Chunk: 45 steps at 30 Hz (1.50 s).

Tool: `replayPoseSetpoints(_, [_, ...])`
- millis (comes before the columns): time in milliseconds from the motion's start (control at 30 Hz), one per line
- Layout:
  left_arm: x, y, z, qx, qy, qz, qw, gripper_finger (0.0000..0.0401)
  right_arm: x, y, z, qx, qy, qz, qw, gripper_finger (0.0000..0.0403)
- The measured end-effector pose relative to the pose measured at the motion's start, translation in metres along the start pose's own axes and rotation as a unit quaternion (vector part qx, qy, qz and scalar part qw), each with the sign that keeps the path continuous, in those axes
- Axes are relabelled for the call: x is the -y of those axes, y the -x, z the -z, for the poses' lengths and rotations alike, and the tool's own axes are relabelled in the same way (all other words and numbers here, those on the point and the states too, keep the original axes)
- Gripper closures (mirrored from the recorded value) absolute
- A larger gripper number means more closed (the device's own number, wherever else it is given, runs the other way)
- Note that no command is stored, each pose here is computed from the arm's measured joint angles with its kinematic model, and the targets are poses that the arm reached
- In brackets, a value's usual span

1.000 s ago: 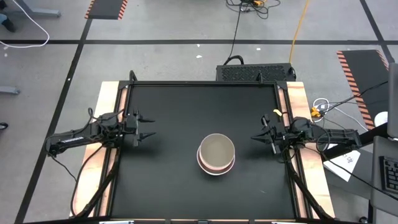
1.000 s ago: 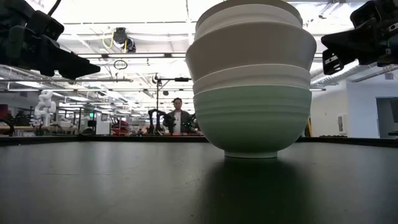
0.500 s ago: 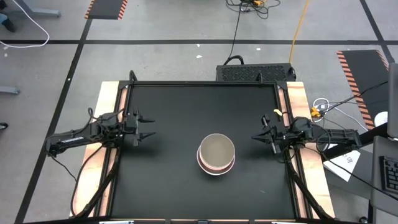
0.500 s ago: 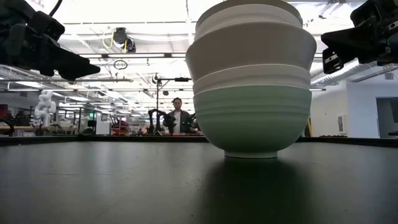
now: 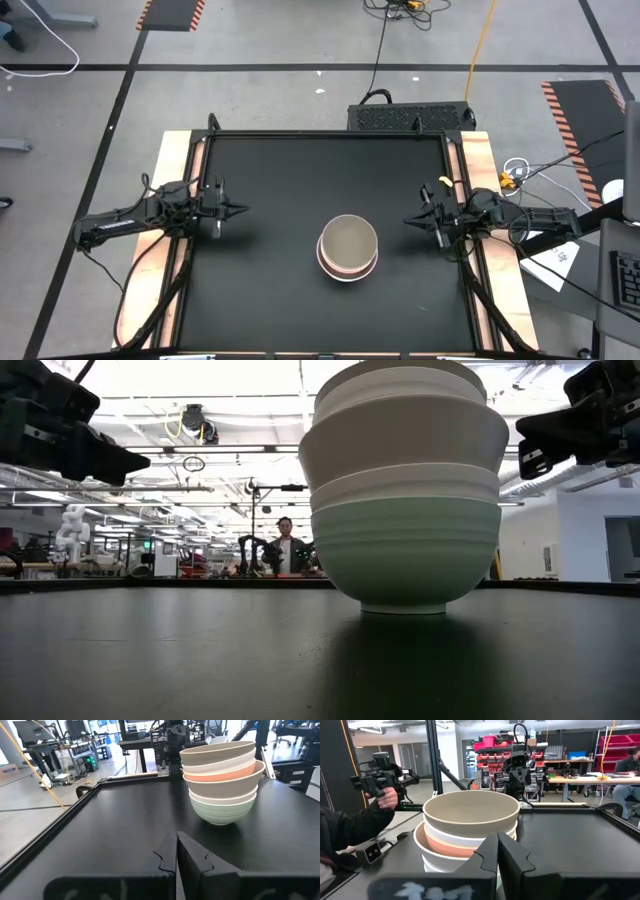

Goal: Nest bowls inside each other
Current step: Return to Home Position

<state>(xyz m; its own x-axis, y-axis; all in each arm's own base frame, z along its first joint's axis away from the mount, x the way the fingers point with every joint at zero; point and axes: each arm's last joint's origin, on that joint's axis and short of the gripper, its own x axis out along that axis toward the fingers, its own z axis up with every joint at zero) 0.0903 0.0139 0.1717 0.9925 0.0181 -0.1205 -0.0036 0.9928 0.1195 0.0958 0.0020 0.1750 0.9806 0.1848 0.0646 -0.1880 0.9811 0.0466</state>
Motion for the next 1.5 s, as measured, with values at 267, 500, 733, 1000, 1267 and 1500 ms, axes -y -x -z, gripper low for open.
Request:
replayPoseSetpoints(267, [0.0000, 0.0000, 0.0000, 0.000, 0.000, 0.000, 1.000, 0.0396, 0.0002, -0.0004, 0.0012, -0.007, 0.011, 0.001, 1.000, 0.0403])
replayPoseSetpoints(500, [0.0000, 0.0000, 0.0000, 0.000, -0.002, 0.000, 1.000, 0.0395, 0.0001, -0.0004, 0.0011, -0.006, 0.006, -0.001, 1.000, 0.0403])
replayPoseSetpoints(733, [0.0002, 0.0000, -0.0002, 0.001, -0.004, 0.003, 1.000, 0.0399, 0.0001, -0.0004, 0.0009, -0.005, -0.004, -0.001, 1.000, 0.0403])
replayPoseSetpoints(1000, [-0.0007, 0.0000, -0.0022, 0.011, 0.015, -0.008, 1.000, 0.0373, 0.0000, -0.0004, 0.0010, -0.006, -0.004, -0.002, 1.000, 0.0403])
replayPoseSetpoints(1267, [-0.0011, 0.0000, -0.0021, 0.010, 0.047, -0.015, 0.999, 0.0370, 0.0001, -0.0004, 0.0010, -0.006, -0.004, -0.002, 1.000, 0.0403])
replayPoseSetpoints(1500, [-0.0011, 0.0000, -0.0021, 0.010, 0.047, -0.015, 0.999, 0.0370, 0.0000, -0.0004, 0.0010, -0.005, -0.003, -0.002, 1.000, 0.0403])
